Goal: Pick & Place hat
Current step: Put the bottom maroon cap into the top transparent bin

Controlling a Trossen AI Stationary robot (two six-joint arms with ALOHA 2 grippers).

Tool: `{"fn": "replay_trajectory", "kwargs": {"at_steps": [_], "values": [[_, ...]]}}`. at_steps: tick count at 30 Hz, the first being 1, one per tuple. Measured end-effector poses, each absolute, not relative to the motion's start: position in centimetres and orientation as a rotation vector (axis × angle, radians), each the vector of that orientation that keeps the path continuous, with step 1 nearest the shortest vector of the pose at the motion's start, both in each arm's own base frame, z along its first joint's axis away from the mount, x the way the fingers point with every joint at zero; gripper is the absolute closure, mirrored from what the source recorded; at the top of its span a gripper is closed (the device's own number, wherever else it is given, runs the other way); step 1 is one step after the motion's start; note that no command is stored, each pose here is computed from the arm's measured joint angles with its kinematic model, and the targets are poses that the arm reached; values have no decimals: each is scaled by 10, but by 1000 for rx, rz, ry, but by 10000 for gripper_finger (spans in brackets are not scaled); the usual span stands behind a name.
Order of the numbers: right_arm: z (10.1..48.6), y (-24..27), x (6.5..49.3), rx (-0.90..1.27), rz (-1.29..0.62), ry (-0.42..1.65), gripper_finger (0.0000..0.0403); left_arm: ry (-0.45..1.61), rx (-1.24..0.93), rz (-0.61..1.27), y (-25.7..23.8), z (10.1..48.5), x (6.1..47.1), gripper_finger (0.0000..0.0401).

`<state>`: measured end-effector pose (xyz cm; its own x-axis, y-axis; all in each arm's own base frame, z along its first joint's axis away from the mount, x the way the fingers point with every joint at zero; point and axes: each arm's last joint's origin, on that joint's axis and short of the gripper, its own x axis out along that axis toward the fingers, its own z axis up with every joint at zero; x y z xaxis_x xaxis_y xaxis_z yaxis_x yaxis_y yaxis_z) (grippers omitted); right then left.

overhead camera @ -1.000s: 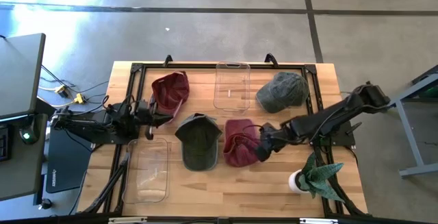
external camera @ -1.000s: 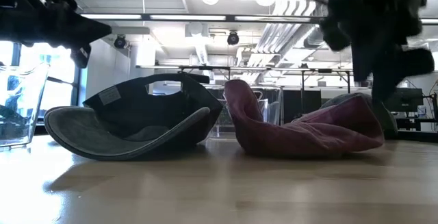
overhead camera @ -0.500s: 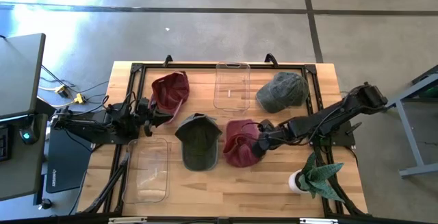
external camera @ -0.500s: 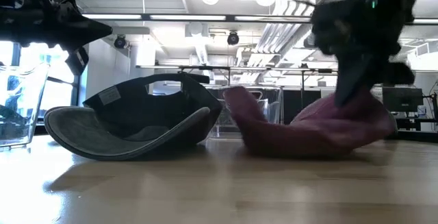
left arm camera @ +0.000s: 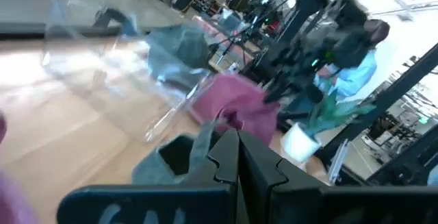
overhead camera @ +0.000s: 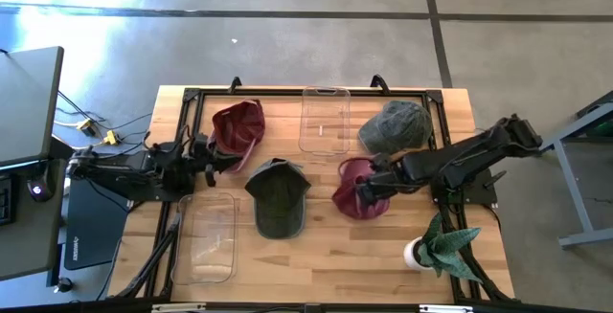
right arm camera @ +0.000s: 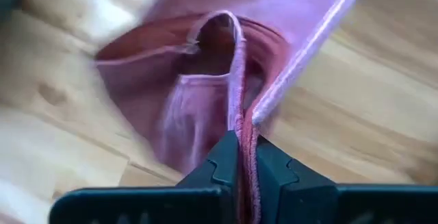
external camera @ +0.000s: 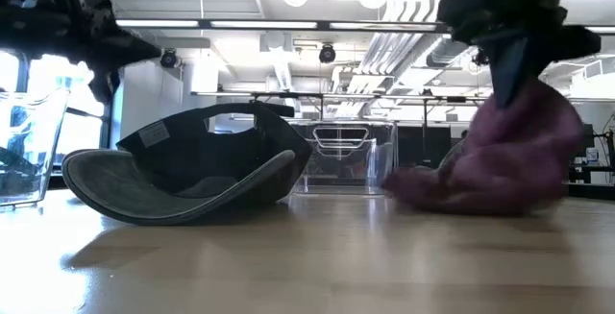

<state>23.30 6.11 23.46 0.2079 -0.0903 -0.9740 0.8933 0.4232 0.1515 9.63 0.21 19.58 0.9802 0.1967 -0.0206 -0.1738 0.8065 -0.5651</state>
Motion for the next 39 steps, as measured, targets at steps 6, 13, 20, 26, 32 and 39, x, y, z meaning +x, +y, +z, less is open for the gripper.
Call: {"fn": "replay_trajectory", "kwargs": {"at_steps": [6,13,20,26,32,39], "values": [[222,66,240,921,-696,1114,393,145,-526,164,-2,235,122,401],[223,71,244,794,-627,1041,387,372,-515,28,-12,278,204,401],[223,92,238,654,-606,945,391,524,-504,-57,-39,285,308,401],[192,107,227,821,-573,878,392,640,-517,-76,-73,259,383,401],[177,118,224,931,-442,800,389,799,-593,49,-80,211,423,401],[175,119,221,927,-426,837,389,964,-632,108,-82,174,427,401]]}}
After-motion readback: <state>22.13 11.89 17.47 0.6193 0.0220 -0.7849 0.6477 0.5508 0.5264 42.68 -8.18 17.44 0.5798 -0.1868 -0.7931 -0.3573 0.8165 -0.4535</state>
